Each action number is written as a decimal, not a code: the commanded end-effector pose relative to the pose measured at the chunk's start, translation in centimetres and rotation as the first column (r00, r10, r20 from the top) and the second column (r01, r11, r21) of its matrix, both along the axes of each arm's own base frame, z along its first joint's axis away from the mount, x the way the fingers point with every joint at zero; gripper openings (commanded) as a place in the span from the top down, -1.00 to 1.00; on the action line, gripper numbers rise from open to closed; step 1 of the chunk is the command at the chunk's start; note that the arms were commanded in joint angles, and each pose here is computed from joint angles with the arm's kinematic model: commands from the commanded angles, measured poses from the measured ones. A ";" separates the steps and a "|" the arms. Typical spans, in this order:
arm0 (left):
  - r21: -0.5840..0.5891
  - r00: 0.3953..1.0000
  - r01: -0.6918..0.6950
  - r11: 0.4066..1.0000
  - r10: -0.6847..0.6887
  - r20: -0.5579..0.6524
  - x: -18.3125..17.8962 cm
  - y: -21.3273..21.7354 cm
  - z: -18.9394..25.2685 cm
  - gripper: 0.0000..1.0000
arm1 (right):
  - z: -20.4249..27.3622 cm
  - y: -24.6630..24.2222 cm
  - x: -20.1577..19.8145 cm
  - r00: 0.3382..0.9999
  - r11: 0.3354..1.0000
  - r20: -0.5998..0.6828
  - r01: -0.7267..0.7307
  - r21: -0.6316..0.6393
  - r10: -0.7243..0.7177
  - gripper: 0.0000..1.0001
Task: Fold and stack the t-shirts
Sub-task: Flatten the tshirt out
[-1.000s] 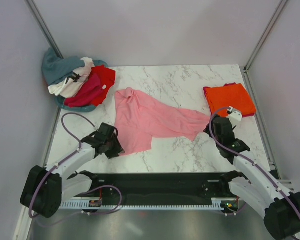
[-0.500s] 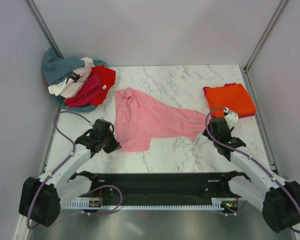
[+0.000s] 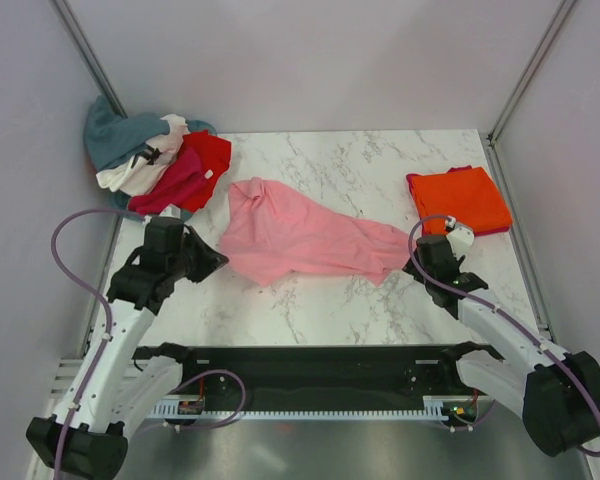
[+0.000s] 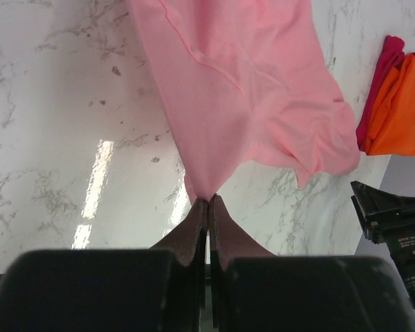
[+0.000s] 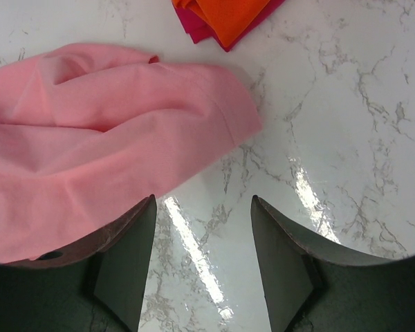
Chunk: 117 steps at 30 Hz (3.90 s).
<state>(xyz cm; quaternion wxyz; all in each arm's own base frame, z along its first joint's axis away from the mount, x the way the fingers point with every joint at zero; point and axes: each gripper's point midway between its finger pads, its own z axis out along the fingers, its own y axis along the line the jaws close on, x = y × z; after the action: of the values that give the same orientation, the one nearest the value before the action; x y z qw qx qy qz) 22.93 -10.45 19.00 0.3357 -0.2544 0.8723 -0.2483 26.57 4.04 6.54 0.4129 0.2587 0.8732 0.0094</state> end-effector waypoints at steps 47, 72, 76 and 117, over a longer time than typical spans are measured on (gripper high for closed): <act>0.141 0.997 -0.034 0.989 0.024 0.072 2.5 4.2 6.3 0.96 | 3.8 4.3 13.5 0.994 0.992 -0.002 -0.113 -0.050 0.113 0.63; 0.095 0.993 -0.004 0.995 -0.007 0.122 4.1 3.7 8.1 0.95 | 7.8 21.2 2.0 0.641 0.641 0.200 -0.764 0.075 0.741 -0.33; 0.098 0.992 -0.001 0.995 -0.012 0.124 4.4 3.7 8.1 0.95 | 8.6 23.4 1.2 0.565 0.585 0.160 -0.801 -0.130 0.810 -0.35; 0.101 0.984 -0.027 0.994 0.009 0.178 7.1 4.7 11.2 0.95 | 3.7 22.3 3.3 0.824 0.523 -0.011 -0.370 -0.768 0.567 0.01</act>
<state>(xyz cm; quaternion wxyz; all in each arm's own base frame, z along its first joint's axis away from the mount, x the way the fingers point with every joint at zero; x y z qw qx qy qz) 29.18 -6.01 27.77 0.3888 -0.2479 0.8602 -0.2178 29.05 29.95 8.10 0.5437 -0.2574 0.7785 -0.1791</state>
